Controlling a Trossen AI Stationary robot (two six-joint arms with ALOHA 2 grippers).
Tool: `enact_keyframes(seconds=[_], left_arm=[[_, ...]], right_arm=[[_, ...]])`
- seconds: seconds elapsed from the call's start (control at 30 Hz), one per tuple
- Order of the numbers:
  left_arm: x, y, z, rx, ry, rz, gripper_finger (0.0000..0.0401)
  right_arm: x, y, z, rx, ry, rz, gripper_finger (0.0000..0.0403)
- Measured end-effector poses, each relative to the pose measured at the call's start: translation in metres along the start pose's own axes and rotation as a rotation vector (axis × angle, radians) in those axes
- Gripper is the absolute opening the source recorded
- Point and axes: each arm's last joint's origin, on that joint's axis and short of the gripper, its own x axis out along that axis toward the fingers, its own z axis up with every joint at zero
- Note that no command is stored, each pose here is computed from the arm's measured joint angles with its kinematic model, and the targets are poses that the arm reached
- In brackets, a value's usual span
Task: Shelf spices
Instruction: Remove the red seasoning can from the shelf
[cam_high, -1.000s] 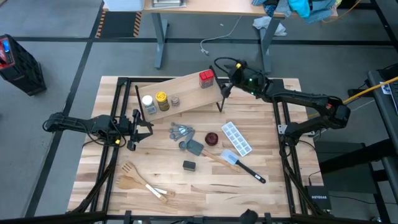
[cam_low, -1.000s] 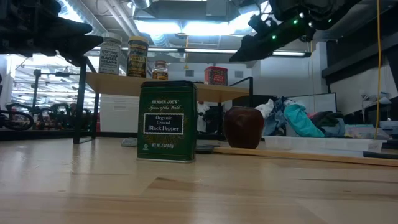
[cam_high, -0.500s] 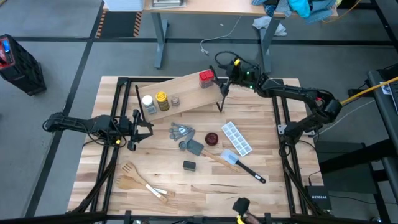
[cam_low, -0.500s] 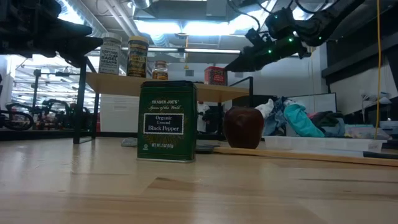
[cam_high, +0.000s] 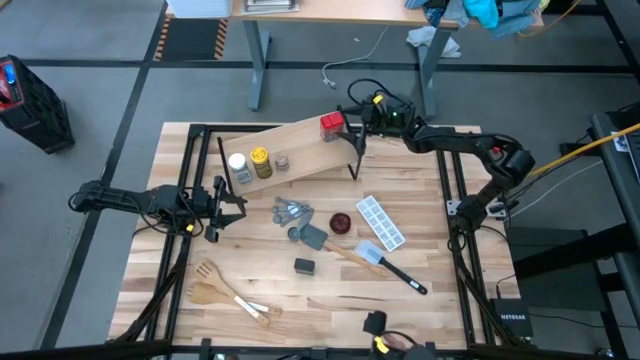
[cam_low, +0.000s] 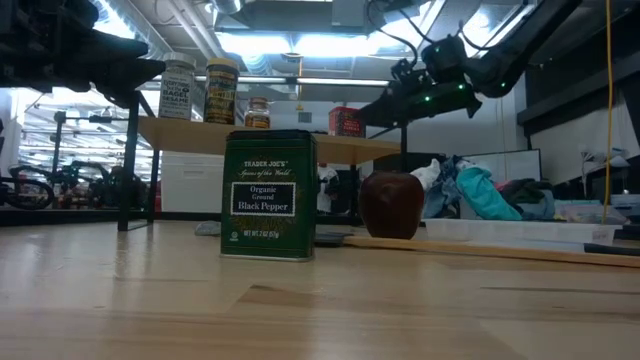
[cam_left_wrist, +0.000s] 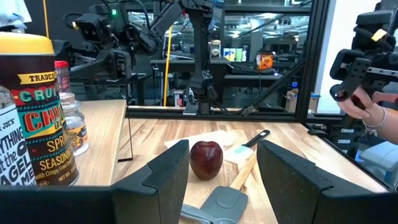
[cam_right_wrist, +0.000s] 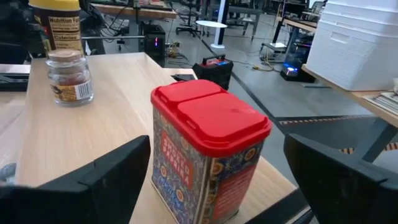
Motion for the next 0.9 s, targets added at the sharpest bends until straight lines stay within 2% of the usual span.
enact_keyframes(seconds=[0.13,0.3,0.47,0.6,0.77,0.8,0.9], left_arm=[[0.000,0.000,0.000,0.000,0.000,0.000,0.0182],[0.000,0.000,0.000,0.000,0.000,0.000,0.0182],[0.000,0.000,0.000,0.000,0.000,0.001,0.0182],[0.000,0.000,0.000,0.000,0.000,0.001,0.0182],[0.000,0.000,0.000,0.000,0.000,0.001,0.0182],[0.000,0.000,0.000,0.000,0.000,0.001,0.0182],[0.000,0.000,0.000,0.000,0.000,0.001,0.0182]], right_arm=[[0.009,-0.004,-0.002,0.008,0.006,0.010,0.0376],[0.027,-0.011,-0.004,0.060,-0.003,0.115,0.0376],[0.033,-0.016,0.004,0.073,-0.023,0.118,0.0366],[0.033,-0.017,0.006,0.091,-0.029,0.127,0.0317],[0.033,-0.016,0.004,0.105,-0.008,0.132,0.0225],[0.033,-0.016,0.004,0.108,-0.002,0.134,0.0214],[0.033,-0.016,0.003,0.115,0.009,0.136,0.0214]])
